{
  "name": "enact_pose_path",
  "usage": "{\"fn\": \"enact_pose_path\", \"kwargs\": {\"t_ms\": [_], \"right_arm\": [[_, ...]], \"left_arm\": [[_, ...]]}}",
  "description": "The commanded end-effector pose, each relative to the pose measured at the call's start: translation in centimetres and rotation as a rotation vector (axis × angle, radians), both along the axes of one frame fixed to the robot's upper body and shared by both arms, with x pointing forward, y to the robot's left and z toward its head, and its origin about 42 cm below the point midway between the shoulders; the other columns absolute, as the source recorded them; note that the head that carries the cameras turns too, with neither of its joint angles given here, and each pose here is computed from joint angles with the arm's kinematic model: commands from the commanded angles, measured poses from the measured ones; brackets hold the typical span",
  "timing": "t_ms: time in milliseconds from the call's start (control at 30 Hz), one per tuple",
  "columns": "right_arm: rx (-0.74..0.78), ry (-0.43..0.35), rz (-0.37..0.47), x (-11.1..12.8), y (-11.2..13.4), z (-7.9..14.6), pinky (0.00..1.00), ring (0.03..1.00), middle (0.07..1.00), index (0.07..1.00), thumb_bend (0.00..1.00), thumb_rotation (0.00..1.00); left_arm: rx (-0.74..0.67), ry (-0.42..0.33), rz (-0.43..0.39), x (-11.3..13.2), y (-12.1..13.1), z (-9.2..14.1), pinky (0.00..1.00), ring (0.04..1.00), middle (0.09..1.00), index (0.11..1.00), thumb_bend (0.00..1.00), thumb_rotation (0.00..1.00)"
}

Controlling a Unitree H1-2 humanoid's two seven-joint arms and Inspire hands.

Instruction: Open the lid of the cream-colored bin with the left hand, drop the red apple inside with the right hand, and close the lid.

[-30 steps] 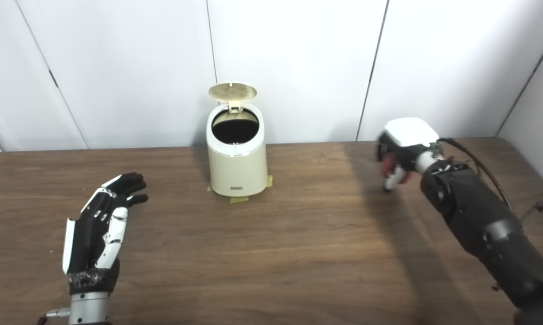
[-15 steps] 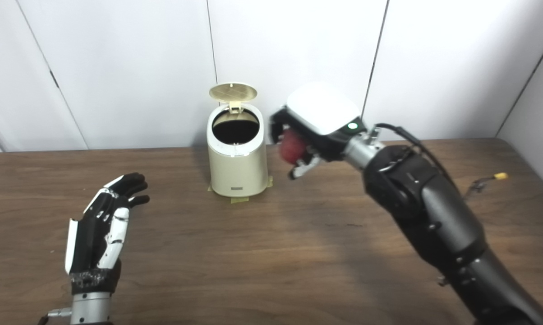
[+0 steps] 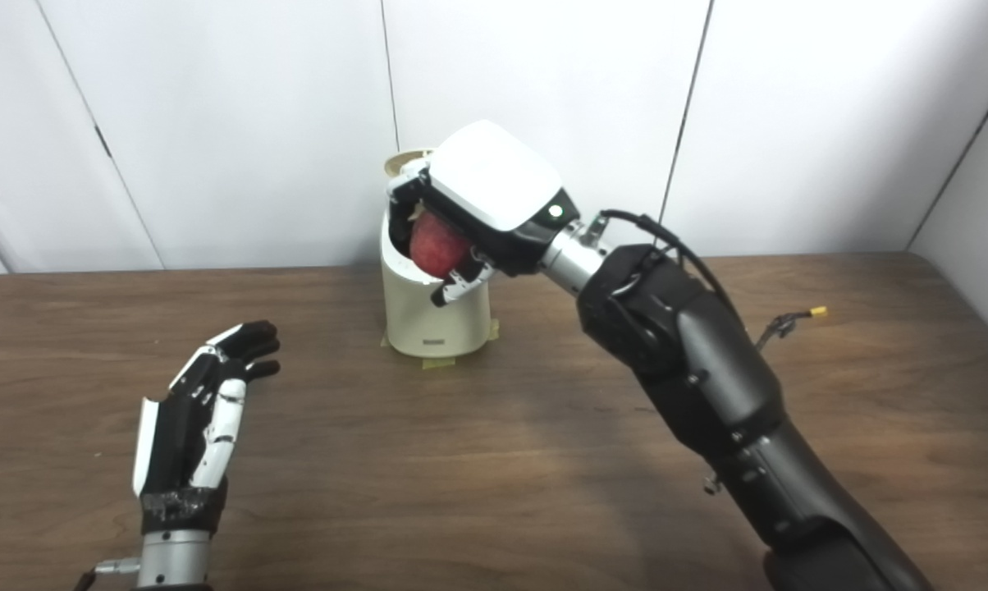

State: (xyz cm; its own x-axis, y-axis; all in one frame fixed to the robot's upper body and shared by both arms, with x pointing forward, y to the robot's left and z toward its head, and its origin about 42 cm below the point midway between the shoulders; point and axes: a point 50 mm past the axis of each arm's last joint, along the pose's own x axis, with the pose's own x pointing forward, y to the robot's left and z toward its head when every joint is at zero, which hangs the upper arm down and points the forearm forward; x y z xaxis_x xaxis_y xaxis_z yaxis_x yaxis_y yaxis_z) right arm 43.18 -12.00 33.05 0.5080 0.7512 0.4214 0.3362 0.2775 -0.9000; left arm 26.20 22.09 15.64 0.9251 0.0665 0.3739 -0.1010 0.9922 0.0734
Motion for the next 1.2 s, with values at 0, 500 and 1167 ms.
{"fn": "enact_pose_path", "kwargs": {"t_ms": [0, 500, 1167], "right_arm": [[0.042, -0.126, 0.054, 0.8, 0.9, 3.1, 0.36, 0.443, 0.556, 0.447, 0.51, 0.0], [0.048, -0.138, 0.033, 5.8, 3.4, 1.0, 0.4, 0.484, 0.545, 0.44, 0.51, 0.0], [0.035, -0.124, -0.111, 8.0, 2.2, 0.1, 0.39, 0.469, 0.563, 0.457, 0.51, 0.0]], "left_arm": [[0.011, -0.079, -0.004, 0.3, -0.5, 1.2, 0.71, 0.773, 0.775, 0.739, 0.2, 0.63], [0.008, -0.094, -0.01, 0.4, -1.1, 1.1, 0.69, 0.765, 0.772, 0.735, 0.19, 0.58], [0.013, -0.087, -0.017, 0.1, -1.2, 1.2, 0.7, 0.768, 0.773, 0.738, 0.19, 0.6]]}}
